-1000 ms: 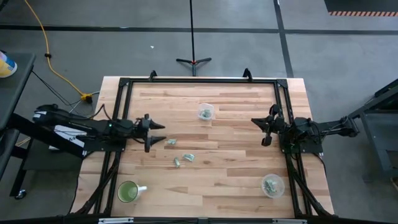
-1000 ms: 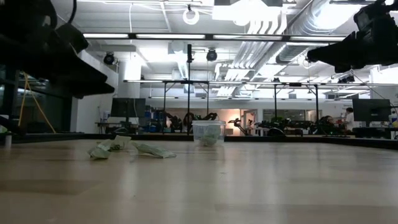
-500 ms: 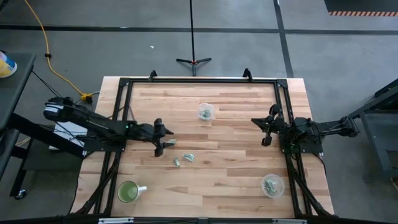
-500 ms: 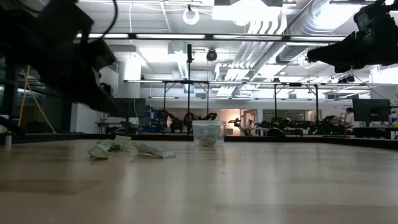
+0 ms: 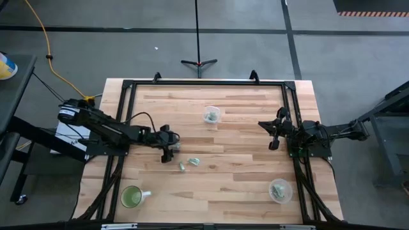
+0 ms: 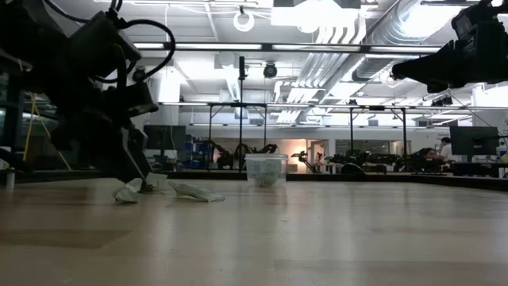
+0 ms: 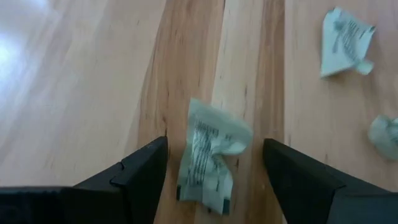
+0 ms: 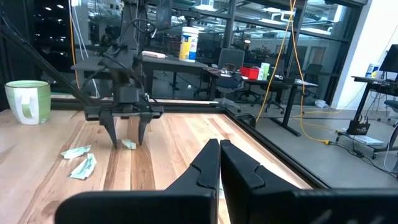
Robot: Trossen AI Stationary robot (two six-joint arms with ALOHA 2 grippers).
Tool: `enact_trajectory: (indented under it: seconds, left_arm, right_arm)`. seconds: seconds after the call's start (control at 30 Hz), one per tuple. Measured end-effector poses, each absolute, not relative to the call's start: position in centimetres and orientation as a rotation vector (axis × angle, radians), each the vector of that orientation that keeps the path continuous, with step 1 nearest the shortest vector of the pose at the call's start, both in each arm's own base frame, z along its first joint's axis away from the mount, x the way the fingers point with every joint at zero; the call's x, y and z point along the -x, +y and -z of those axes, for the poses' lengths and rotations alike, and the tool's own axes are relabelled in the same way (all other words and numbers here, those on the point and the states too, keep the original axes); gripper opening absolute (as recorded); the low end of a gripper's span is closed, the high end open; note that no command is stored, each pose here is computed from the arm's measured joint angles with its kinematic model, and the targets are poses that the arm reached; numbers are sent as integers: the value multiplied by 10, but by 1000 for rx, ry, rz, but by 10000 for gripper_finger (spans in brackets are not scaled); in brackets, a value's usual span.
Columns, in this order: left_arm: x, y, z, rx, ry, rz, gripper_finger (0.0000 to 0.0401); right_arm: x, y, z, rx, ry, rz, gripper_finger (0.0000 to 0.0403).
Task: Pick and place items into bin
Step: Put the green stevia packet into the square transparent bin
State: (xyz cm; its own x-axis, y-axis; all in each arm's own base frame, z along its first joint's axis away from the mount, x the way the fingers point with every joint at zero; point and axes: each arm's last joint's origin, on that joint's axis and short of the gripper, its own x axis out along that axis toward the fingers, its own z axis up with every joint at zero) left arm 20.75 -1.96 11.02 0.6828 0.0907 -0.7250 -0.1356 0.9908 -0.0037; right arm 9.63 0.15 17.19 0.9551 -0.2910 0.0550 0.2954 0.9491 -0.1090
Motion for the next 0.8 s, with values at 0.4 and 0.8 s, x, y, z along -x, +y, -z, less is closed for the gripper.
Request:
enact_trajectory:
  seconds: [0.4, 0.8]
  left_arm:
    - [-211, -20, -109, -22, 790, -100, 129]
    - [-245, 4, -150, -266, 488, -209, 46]
  right_arm:
    - [-96, 2, -172, 117, -38, 298, 3]
    - [-96, 2, -172, 121, -37, 298, 7]
